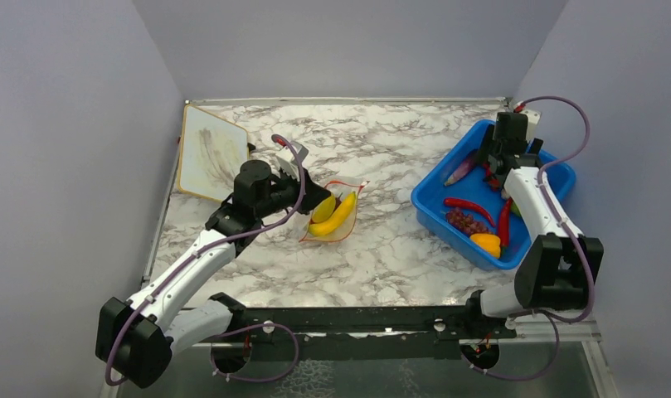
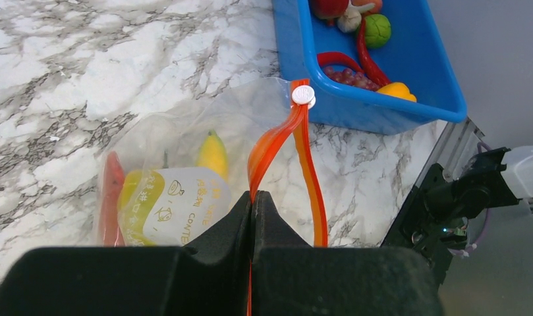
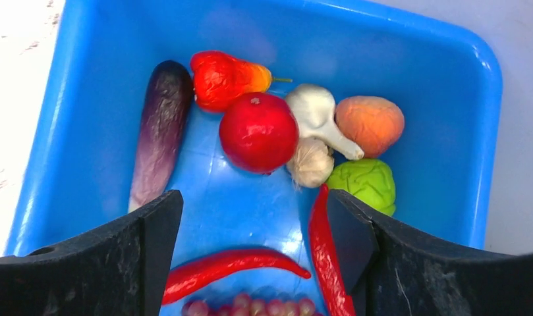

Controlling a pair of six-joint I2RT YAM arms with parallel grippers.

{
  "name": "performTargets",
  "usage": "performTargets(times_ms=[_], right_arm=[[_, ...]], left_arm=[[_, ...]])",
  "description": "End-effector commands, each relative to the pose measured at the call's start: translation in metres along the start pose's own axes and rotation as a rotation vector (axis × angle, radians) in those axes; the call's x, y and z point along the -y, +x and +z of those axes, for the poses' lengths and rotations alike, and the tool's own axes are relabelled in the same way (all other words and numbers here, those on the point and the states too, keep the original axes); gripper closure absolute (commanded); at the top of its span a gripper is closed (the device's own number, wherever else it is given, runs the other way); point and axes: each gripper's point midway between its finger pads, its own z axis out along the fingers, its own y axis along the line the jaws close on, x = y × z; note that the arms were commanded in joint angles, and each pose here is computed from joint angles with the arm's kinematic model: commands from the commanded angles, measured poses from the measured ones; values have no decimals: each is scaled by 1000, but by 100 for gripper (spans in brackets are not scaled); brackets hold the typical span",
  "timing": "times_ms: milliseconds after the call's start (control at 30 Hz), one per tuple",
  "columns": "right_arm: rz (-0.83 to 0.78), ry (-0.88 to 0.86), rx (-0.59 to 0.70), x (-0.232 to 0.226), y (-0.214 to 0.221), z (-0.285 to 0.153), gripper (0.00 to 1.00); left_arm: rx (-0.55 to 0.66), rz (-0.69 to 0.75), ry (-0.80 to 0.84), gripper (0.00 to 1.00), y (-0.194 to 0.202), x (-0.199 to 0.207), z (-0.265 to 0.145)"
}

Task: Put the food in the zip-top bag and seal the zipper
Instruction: Pick up the fake fruit from the bin.

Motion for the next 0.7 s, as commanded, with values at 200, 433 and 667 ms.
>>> performTargets(times_ms=[200,433,667], right_arm=[[-33,-40,-109,-4,28,65,14],[-51,31,-129,6,33,88,14],[-70,17,-153,5,41,110,14]], left_arm=[[-12,39,31,100,-1,11,2],[-18,47,21,100,0,9,1],[-19,49,19,100,0,9,1]])
